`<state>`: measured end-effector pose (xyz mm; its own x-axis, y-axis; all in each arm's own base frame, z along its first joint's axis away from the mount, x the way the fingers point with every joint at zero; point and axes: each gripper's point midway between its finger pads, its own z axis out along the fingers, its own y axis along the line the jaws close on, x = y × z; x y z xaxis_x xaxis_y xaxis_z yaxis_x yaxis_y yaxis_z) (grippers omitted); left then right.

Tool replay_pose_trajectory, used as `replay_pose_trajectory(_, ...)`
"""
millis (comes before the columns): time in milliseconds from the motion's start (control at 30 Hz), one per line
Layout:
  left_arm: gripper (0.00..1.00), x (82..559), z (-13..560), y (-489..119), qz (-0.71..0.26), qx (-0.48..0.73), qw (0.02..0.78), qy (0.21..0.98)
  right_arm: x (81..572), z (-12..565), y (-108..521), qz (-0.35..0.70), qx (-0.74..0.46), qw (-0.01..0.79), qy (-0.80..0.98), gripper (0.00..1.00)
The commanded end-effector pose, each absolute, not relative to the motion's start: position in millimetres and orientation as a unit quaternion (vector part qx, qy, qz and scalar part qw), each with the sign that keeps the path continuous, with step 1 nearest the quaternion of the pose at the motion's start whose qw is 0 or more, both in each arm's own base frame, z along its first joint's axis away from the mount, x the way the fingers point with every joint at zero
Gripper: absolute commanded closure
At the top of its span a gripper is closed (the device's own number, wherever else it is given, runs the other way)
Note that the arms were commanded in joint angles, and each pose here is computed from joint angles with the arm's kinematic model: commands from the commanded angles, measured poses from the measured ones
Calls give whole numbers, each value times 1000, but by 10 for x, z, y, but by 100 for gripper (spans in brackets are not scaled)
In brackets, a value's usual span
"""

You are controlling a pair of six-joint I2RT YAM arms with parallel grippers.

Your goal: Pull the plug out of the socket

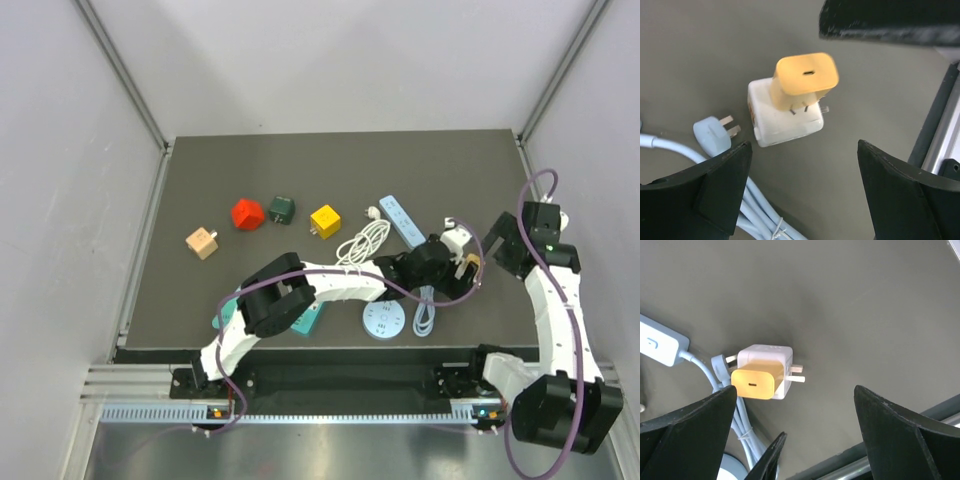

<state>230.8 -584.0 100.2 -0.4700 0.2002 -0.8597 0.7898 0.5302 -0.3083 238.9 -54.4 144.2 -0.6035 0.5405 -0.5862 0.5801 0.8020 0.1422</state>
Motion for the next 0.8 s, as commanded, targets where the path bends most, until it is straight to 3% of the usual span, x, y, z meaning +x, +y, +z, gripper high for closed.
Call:
replay_pose_trajectory(0,7,2307,1353,-5992,-386,342,426,743,2425,1546,-557,-5,332,355,874,0)
replay_pose_trajectory(533,13,2596,1381,-6292,-347,353,465,734,2196,1589,-1022,-90,416,360,830,1)
replay_pose_trajectory(767,32,2607,1322,-6368,-349,357,458,736,2243,1542,-1005,-81,412,354,836,2)
